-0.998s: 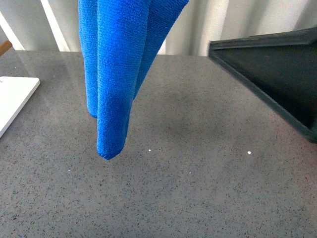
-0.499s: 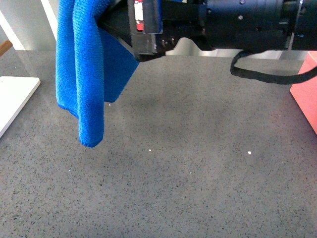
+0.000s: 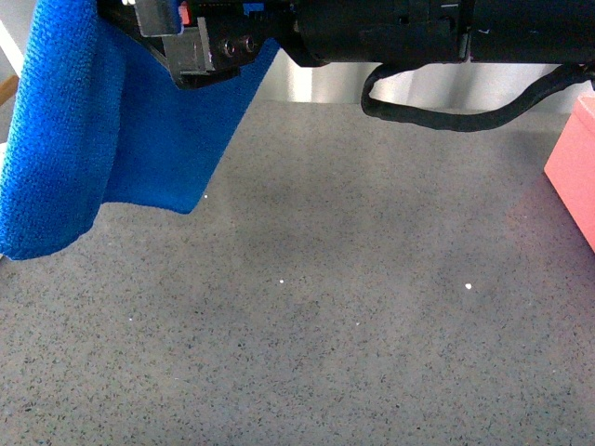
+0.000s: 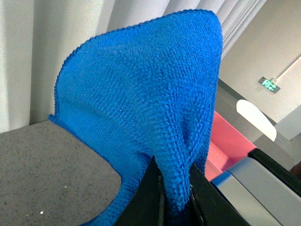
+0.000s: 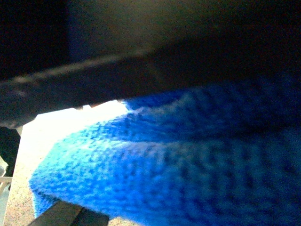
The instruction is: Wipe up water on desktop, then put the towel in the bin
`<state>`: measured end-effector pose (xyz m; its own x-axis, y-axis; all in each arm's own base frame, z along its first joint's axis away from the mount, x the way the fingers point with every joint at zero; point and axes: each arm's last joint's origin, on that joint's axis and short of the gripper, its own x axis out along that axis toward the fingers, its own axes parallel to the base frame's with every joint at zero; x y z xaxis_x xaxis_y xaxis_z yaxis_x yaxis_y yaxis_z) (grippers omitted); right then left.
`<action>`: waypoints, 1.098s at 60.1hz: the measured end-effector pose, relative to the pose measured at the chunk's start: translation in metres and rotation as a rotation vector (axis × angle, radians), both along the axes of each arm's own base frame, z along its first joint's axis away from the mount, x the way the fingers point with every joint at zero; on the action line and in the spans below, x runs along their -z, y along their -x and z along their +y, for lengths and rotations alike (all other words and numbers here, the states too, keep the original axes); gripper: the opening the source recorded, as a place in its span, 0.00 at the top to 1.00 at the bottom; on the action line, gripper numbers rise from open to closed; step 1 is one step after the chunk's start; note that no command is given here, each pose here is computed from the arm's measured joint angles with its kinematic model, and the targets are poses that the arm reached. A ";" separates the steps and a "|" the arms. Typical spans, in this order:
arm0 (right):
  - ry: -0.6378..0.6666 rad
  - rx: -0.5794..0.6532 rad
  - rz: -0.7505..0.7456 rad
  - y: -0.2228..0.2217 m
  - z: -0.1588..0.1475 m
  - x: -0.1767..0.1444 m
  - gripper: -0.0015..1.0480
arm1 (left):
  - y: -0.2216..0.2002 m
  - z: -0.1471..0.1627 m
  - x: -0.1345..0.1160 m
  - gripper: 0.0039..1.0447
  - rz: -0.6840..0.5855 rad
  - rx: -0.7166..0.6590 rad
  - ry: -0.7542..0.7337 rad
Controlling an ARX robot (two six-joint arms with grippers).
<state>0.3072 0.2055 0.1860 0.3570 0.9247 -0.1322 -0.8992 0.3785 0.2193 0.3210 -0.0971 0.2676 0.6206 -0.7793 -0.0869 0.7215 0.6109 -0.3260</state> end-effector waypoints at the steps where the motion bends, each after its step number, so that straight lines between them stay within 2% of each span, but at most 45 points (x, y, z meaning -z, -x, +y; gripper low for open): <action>1: -0.002 -0.002 -0.003 0.000 0.000 0.000 0.43 | 0.000 0.000 0.000 0.96 0.000 0.000 0.000; 11: 0.000 0.020 -0.011 0.004 0.001 0.003 0.63 | 0.000 0.000 0.000 0.94 0.000 0.000 0.001; 26: 0.014 0.050 -0.009 0.005 -0.003 0.007 0.94 | 0.000 0.001 0.000 0.61 -0.001 -0.011 -0.001; 32: 0.012 0.054 -0.018 0.006 -0.004 0.005 0.96 | -0.001 0.001 0.000 0.49 -0.001 -0.020 -0.002; 37: 0.014 0.054 -0.028 0.007 -0.005 0.004 0.96 | -0.001 0.002 0.000 0.33 -0.006 -0.040 -0.008; 39: 0.015 0.060 -0.026 0.007 -0.006 0.003 0.96 | 0.001 -0.001 0.000 0.37 -0.082 -0.180 -0.043; 40: 0.015 0.060 -0.026 0.007 -0.006 0.003 0.96 | 0.003 -0.001 0.000 0.39 -0.099 -0.203 -0.046; 42: 0.015 0.061 -0.025 0.006 -0.006 0.003 0.96 | 0.007 0.002 0.003 0.44 -0.157 -0.376 -0.089; 50: 0.020 0.071 -0.020 0.006 -0.008 0.005 0.96 | 0.031 0.019 0.014 0.61 -0.219 -0.744 -0.187; 54: 0.021 0.074 -0.020 0.006 -0.008 0.004 0.96 | 0.042 0.030 0.021 0.70 -0.224 -0.836 -0.212; 66: 0.027 0.087 -0.020 0.005 -0.011 0.005 0.96 | 0.074 0.055 0.045 0.97 -0.216 -0.880 -0.252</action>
<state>0.3017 0.1946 0.1807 0.4386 0.8863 -0.1485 -0.8668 0.4609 0.1905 0.2471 -0.0423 0.2229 1.0000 0.0038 -0.0032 -0.0039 0.9997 -0.0224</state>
